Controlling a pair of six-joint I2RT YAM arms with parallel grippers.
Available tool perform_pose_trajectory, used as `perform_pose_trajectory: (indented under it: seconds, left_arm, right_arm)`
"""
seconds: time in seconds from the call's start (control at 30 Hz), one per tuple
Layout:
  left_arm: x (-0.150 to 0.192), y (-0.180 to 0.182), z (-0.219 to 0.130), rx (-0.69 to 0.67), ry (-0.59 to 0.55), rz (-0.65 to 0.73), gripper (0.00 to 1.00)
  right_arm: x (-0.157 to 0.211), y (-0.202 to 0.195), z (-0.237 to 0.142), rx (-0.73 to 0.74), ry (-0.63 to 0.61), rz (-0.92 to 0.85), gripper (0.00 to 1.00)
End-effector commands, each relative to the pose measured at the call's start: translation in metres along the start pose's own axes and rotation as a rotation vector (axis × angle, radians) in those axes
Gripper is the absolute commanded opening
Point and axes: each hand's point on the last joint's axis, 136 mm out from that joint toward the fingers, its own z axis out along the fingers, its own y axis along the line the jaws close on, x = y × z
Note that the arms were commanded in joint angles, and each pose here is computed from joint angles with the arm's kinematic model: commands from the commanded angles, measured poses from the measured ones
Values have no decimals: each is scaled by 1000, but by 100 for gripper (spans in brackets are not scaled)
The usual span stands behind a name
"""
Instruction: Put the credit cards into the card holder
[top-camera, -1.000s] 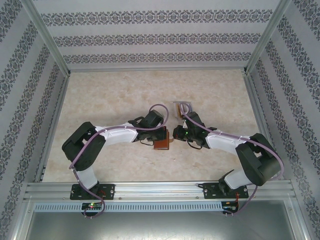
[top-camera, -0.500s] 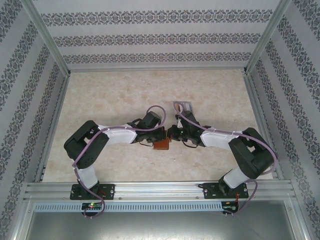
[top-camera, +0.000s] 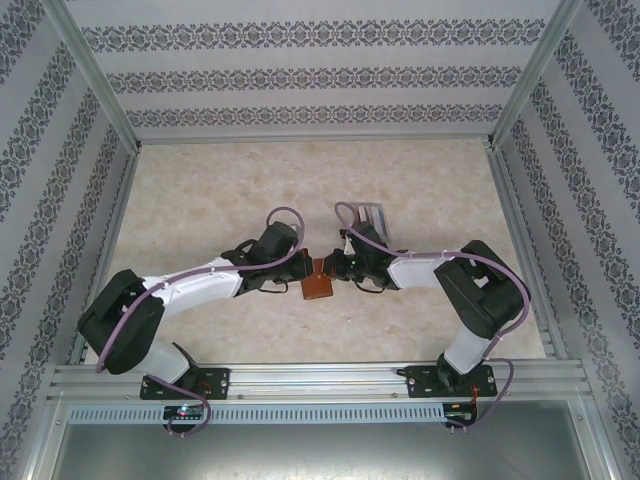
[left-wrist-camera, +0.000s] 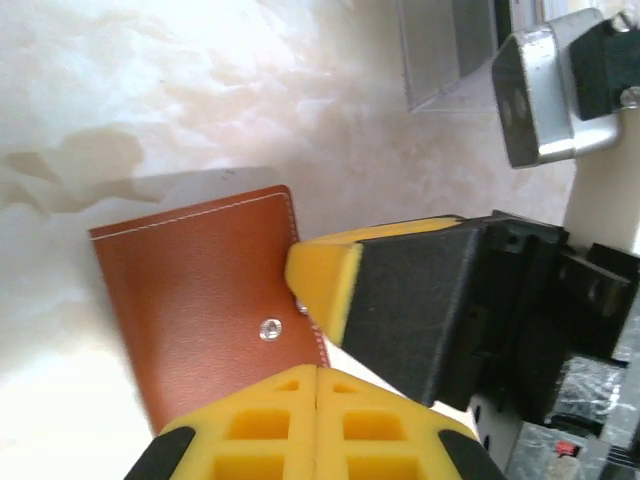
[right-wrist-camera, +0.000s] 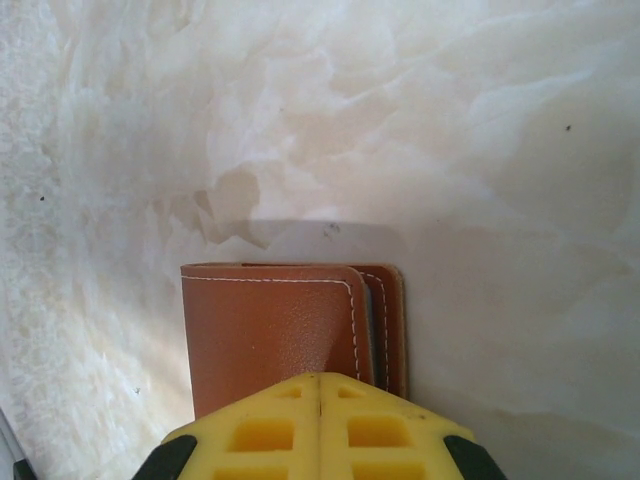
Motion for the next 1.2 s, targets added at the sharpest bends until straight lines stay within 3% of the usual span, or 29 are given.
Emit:
perform_pose_trajectory:
  seconds: [0.0,0.13,0.63,1.17]
  left_arm:
    - [14,34,11,-121,47,35,3]
    - [14,43,21,-155,47,42,14]
    - [27,61,44,-204,90,-15,10]
    - [29,66,42,-219,88,-41,8]
  right_arm:
    - [12,-6,4,36,42,20,0]
    - [8,6,-1,4,36,9,0]
    - [7,31,2,-53,54,-27,1]
    - [29,3,18,43,86,-74,0]
